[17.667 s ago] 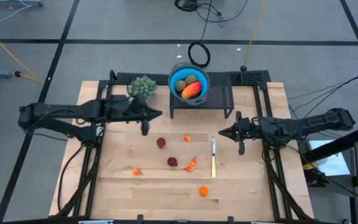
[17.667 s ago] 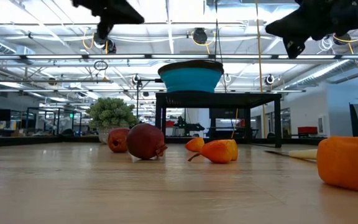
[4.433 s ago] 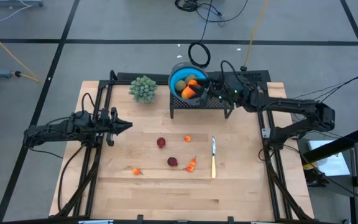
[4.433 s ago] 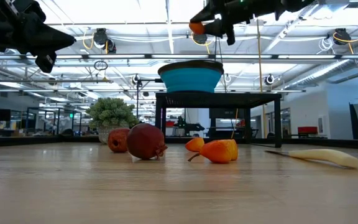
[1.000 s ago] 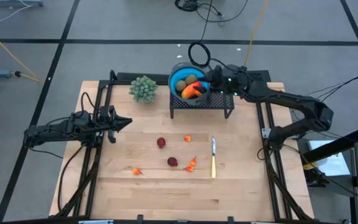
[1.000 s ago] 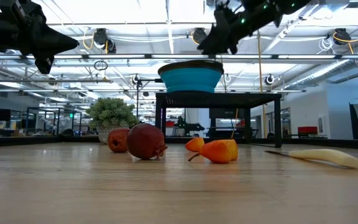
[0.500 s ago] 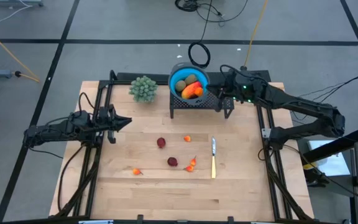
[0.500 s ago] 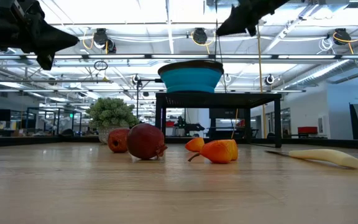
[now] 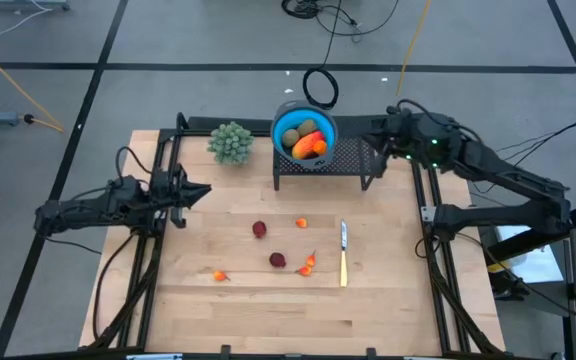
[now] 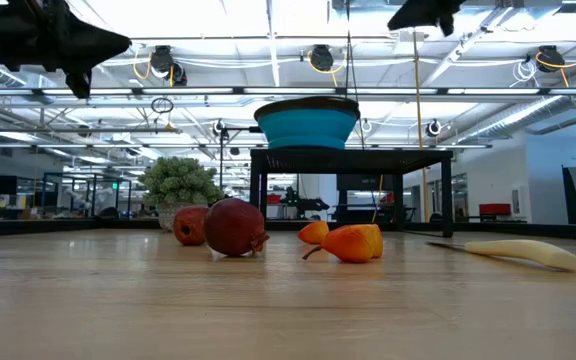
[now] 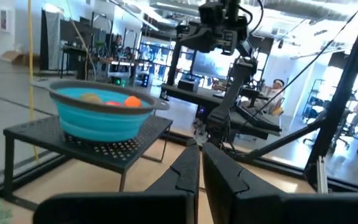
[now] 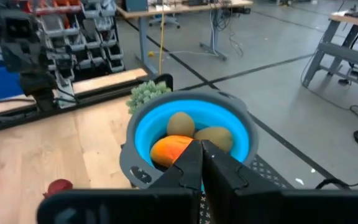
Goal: Pick & Place Fruit
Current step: Put the orange peach into the blue strainer bowl on the shelf
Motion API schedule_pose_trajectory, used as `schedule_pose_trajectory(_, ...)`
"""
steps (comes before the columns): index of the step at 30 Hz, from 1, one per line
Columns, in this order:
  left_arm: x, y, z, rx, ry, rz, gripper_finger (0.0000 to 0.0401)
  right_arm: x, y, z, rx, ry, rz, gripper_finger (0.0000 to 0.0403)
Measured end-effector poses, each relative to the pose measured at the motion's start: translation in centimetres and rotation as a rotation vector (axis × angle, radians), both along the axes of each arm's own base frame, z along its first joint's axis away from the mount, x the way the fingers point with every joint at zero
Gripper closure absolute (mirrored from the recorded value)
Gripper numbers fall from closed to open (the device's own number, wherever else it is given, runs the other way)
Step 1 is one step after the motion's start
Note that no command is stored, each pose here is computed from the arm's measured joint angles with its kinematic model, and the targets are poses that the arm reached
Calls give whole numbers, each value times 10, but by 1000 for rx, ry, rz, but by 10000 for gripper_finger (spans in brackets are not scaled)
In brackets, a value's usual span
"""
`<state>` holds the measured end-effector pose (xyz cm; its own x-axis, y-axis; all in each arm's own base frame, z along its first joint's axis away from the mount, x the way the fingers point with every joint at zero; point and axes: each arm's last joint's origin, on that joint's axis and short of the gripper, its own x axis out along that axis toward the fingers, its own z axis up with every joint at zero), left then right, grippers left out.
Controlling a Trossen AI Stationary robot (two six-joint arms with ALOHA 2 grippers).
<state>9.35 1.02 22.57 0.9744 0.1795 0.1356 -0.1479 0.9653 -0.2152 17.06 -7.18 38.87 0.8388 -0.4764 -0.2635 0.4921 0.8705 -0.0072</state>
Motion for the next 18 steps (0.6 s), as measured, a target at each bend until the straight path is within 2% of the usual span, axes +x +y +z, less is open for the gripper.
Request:
schedule_pose_trajectory(4, 11, 1, -1, -37, 22, -4, 398, -18, 7, 5, -15, -7, 3, 402)
schedule_pose_trajectory(8, 24, 2, 2, -90, 61, -8, 395, -35, 14, 9, -26, -13, 5, 402)
schedule_pose_trajectory(12, 40, 3, 17, -98, 113, -7, 399, -51, 20, 10, -53, -22, 10, 402)
schedule_pose_trajectory(18, 70, 5, 42, -100, 181, -4, 399, -73, 29, -7, -69, -47, 11, 402)
